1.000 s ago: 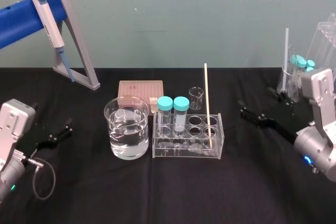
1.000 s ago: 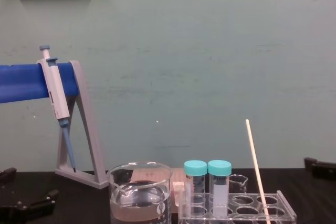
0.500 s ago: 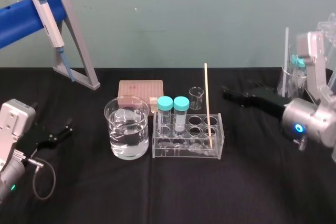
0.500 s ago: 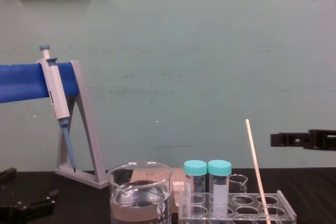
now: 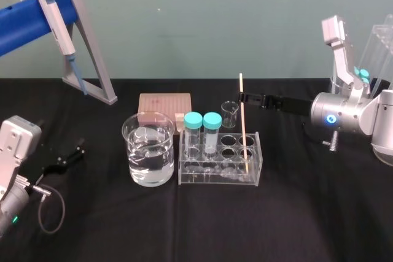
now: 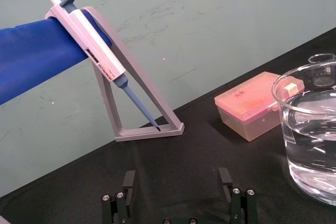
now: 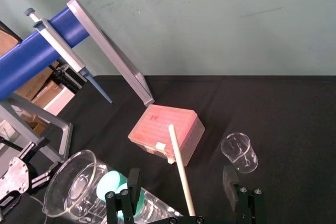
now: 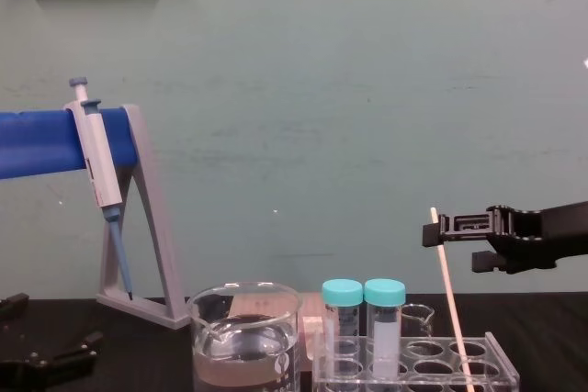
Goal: Hold the thermometer with one hand and immerse one end into the beaker, then reinsert it into the test tube rack.
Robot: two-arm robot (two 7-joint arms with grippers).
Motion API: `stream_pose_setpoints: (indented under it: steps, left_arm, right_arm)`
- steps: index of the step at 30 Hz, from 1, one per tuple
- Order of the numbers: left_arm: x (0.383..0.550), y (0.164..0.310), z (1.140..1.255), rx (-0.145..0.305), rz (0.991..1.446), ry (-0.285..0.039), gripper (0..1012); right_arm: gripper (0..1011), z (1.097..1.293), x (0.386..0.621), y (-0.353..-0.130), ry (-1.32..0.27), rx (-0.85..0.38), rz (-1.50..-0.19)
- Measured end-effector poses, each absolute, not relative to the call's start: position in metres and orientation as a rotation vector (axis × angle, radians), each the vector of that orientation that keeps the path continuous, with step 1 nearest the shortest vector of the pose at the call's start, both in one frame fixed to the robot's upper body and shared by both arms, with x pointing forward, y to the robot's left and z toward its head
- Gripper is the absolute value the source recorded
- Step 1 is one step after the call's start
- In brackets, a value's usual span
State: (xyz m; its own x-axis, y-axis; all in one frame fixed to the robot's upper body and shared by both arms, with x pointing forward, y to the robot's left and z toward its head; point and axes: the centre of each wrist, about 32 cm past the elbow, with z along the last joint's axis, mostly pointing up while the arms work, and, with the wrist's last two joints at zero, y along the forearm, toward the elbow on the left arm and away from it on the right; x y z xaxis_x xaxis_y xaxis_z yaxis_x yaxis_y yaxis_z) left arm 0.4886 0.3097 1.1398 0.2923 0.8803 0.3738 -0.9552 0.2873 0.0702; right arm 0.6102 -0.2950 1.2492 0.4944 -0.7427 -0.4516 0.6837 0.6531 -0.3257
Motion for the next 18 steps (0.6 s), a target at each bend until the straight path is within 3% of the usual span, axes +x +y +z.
stream_pose_setpoints:
  steps: [18]
  left_arm:
    - [0.489,0.310,1.140,0.304,1.248,-0.285,1004]
  right_arm:
    - [1003,1.247,0.636,-0.289,0.533,-0.211,-0.825]
